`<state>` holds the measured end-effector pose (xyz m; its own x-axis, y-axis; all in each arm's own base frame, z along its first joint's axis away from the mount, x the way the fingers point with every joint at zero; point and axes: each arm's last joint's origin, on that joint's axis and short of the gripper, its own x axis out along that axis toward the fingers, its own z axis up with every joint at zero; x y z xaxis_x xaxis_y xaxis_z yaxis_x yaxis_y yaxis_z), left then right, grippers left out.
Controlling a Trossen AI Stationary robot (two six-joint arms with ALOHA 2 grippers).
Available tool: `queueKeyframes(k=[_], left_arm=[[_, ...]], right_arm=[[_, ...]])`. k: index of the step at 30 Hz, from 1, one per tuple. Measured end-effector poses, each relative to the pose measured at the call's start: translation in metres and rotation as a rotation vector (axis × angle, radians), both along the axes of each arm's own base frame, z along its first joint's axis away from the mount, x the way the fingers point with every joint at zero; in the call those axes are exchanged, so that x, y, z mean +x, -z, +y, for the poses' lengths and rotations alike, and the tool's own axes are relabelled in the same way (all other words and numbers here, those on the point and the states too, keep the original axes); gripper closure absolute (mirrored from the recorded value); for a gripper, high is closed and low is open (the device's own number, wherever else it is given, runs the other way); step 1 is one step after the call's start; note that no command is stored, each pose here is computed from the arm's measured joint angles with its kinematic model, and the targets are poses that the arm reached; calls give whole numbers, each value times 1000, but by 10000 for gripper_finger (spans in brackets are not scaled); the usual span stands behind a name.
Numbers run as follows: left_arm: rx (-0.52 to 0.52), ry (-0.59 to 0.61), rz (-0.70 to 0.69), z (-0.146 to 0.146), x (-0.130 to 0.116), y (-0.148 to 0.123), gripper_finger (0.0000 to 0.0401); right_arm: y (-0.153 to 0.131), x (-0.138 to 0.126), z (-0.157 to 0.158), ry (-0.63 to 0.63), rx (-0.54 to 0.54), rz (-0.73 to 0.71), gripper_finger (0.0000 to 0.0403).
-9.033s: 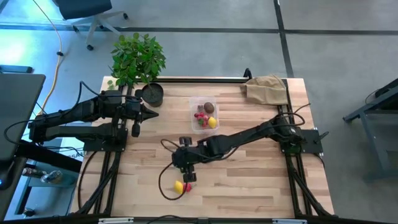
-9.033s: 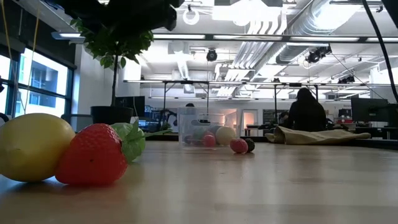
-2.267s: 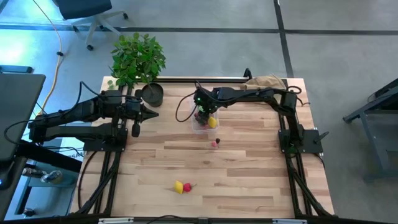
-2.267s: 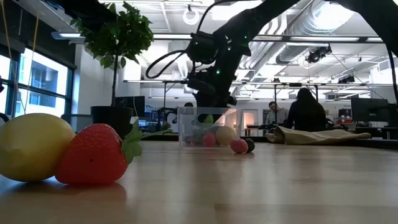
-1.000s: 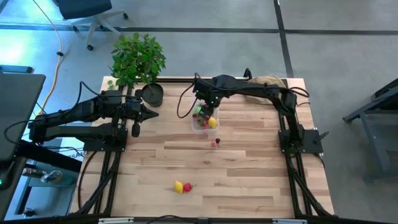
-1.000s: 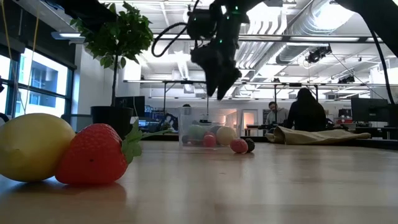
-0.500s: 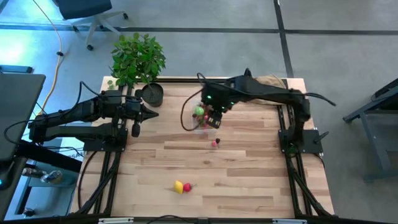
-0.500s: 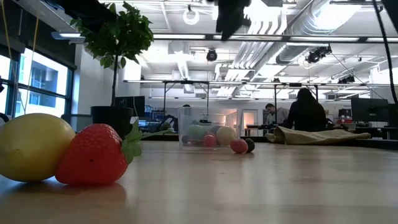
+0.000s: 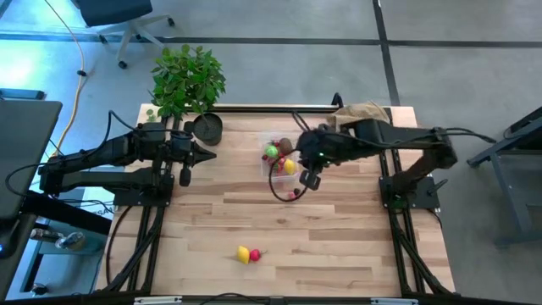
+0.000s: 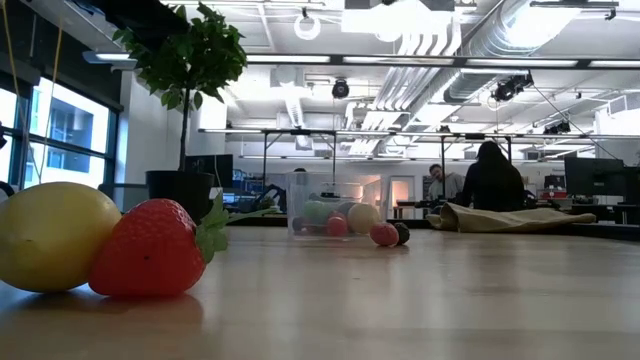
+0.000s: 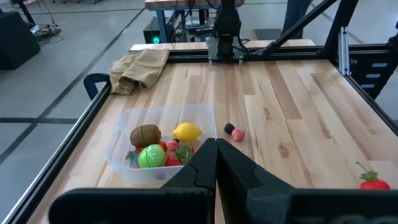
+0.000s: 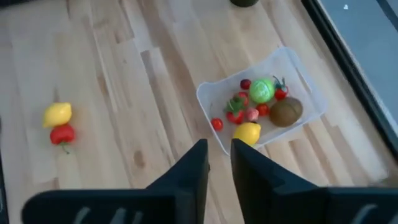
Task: Pick and placing Produce into tupperware
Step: Put the yellow lemon into the transparent bin
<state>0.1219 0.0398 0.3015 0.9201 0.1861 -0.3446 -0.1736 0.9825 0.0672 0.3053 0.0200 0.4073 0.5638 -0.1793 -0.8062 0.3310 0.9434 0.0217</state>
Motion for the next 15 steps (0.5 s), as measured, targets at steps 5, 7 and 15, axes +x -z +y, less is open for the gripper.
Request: queueKeyframes(k=[5,7,15], left_arm=[[-36,-12,4,0,1,1,400],[-94,-33,-6,0,1,1,400],[-99,167,-187,-5,6,-16,400]], right_arm=[[29,-28,-1,13,96,-156,366],[37,-39,0,-20,161,-240,372],[73,-86,-4,-20,180,-285,379]])
